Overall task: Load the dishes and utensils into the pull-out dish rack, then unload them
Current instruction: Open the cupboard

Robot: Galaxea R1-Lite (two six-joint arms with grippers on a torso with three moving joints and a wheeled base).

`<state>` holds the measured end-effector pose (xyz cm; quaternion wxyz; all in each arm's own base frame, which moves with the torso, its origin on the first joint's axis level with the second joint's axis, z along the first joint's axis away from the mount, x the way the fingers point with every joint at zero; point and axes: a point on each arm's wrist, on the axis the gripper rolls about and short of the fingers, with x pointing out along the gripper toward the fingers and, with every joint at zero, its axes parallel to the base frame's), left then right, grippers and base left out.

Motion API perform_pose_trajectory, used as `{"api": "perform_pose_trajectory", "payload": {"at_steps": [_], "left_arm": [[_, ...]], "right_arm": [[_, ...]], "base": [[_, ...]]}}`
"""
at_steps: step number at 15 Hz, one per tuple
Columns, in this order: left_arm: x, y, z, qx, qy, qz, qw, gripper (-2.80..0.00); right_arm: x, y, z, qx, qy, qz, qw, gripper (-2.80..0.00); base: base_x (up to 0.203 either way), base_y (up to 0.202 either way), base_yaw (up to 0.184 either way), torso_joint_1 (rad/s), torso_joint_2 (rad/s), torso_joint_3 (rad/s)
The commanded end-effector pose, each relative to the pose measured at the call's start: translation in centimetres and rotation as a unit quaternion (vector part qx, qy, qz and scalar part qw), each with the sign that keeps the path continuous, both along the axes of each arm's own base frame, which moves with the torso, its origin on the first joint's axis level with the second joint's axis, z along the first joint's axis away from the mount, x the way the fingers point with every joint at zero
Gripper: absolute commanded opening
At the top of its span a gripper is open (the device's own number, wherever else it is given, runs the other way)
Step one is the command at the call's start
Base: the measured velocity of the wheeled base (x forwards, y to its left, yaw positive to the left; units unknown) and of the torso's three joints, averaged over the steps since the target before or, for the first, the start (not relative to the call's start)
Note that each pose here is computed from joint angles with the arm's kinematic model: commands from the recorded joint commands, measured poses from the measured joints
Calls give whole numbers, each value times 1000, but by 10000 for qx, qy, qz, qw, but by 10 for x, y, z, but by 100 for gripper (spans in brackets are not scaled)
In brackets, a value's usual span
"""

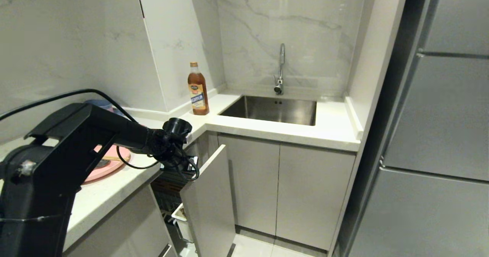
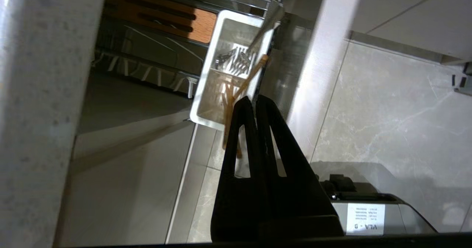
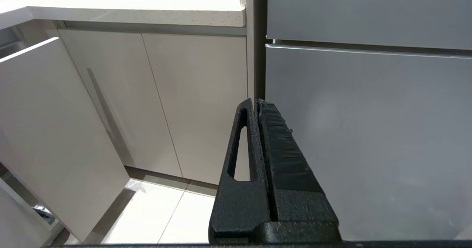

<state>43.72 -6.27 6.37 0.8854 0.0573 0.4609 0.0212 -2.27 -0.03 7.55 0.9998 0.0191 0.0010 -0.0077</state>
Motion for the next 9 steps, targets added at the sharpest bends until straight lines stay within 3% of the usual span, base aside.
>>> {"api": "perform_pose_trajectory", "payload": {"at_steps": [1, 9], "left_arm": [[6, 6, -8, 8, 44, 71, 10000, -280], [17, 4, -31, -25, 201, 50, 9998, -280]], "right_arm": [[0, 0, -1, 0, 13, 0, 10000, -280], [0, 0, 0, 0, 4, 0, 10000, -280]], "base": [[0, 0, 0, 0, 0, 0], [0, 0, 0, 0, 0, 0]]}}
